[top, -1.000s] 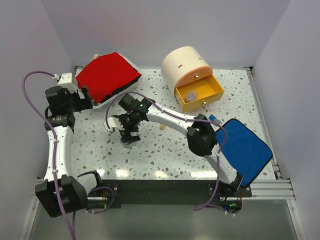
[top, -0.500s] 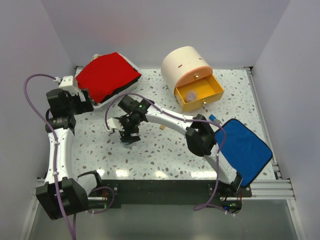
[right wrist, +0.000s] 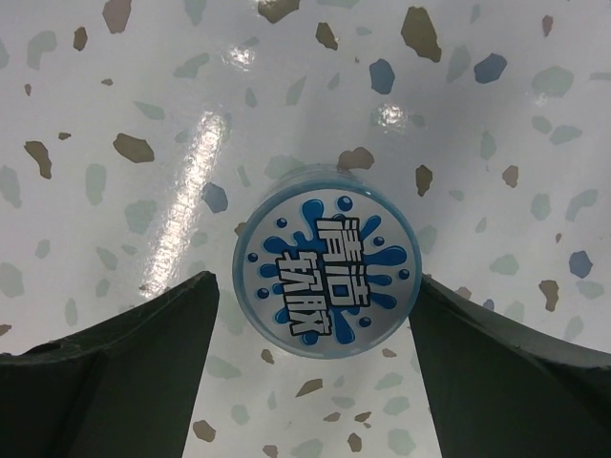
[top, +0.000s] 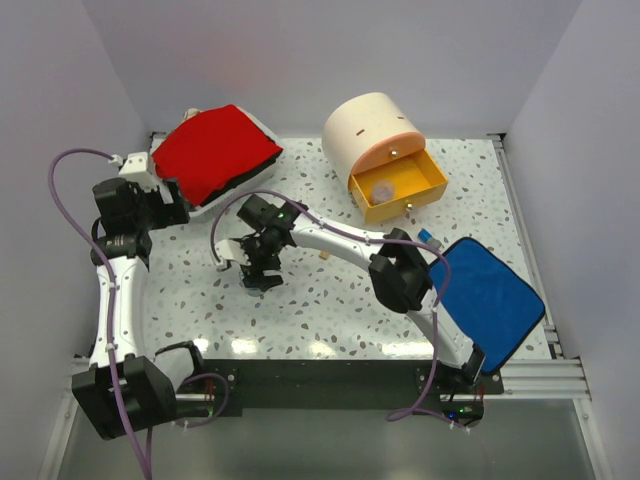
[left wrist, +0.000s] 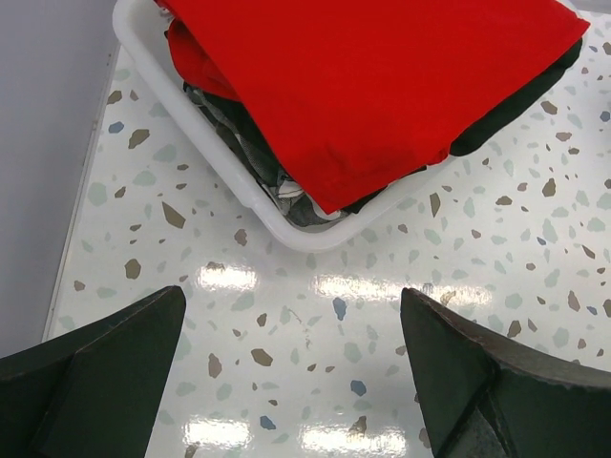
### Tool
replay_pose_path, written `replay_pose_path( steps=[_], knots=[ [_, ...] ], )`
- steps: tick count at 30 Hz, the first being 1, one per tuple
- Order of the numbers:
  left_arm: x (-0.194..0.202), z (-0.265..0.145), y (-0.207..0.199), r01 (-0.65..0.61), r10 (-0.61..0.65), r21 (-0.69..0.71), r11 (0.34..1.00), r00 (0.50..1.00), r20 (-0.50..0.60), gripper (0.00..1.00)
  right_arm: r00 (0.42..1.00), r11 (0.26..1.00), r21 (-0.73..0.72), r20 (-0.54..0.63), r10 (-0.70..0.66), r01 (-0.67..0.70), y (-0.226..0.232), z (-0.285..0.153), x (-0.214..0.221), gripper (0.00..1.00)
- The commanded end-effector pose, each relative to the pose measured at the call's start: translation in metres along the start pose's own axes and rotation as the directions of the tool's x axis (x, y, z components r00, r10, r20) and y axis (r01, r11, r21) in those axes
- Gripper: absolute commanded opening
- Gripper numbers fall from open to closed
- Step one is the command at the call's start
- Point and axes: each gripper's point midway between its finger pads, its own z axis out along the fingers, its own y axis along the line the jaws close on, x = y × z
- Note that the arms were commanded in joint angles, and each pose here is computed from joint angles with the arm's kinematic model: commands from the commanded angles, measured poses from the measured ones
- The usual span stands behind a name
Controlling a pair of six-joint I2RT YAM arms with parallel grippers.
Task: Sort the stationery into containers
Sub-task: Pick up the stationery from the center of the board.
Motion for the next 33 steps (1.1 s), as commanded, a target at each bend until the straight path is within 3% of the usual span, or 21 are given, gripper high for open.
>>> replay_pose_path(
  steps=[1,5,12,16,19,21,24,27,33],
  knots=[
    [-0.009,-0.007,-0.002,0.009,-0.009,0.015,1.000,0.999,0.044,1.00,1.000,0.999,0.028,-0.005,0.026,-0.026,-0.004,0.006,0.001,0.82],
    [-0.008,-0.012,-0.005,-0.001,0.000,0.022,1.000,0.999,0.039,1.00,0.998,0.998,0.030,0.030,0.063,-0.064,-0.009,0.012,-0.007,0.74],
    [0.004,-0.015,-0.007,-0.010,0.010,0.033,0.999,1.000,0.020,1.00,0.996,0.998,0.026,0.073,0.057,-0.059,-0.010,0.002,-0.023,0.86],
    [0.007,-0.014,-0.008,-0.001,0.000,0.042,0.999,1.000,0.020,1.00,0.996,0.998,0.011,0.069,0.062,-0.063,-0.006,0.003,-0.021,0.82],
    [0.007,-0.012,-0.010,0.005,-0.006,0.050,0.999,1.000,0.024,1.00,0.994,0.997,0.006,0.077,0.074,-0.075,-0.005,0.003,-0.022,0.73],
    [0.009,-0.010,-0.011,0.013,-0.014,0.059,0.998,1.000,0.018,1.00,0.993,0.997,-0.010,0.087,0.080,-0.080,-0.002,0.003,-0.025,0.53],
    [0.005,-0.008,-0.013,0.013,-0.015,0.073,0.997,1.000,0.026,1.00,0.992,0.997,-0.001,0.099,0.082,-0.082,-0.001,-0.010,-0.034,0.34],
    [-0.002,-0.004,-0.013,-0.005,0.001,0.083,0.996,0.999,0.049,1.00,0.993,0.996,0.061,0.108,0.054,-0.061,-0.008,-0.050,-0.050,0.28],
    [-0.012,0.020,-0.019,0.009,-0.019,0.138,0.990,0.997,0.070,1.00,0.980,0.959,0.239,0.159,0.117,-0.153,-0.054,-0.163,-0.052,0.28]
  ],
)
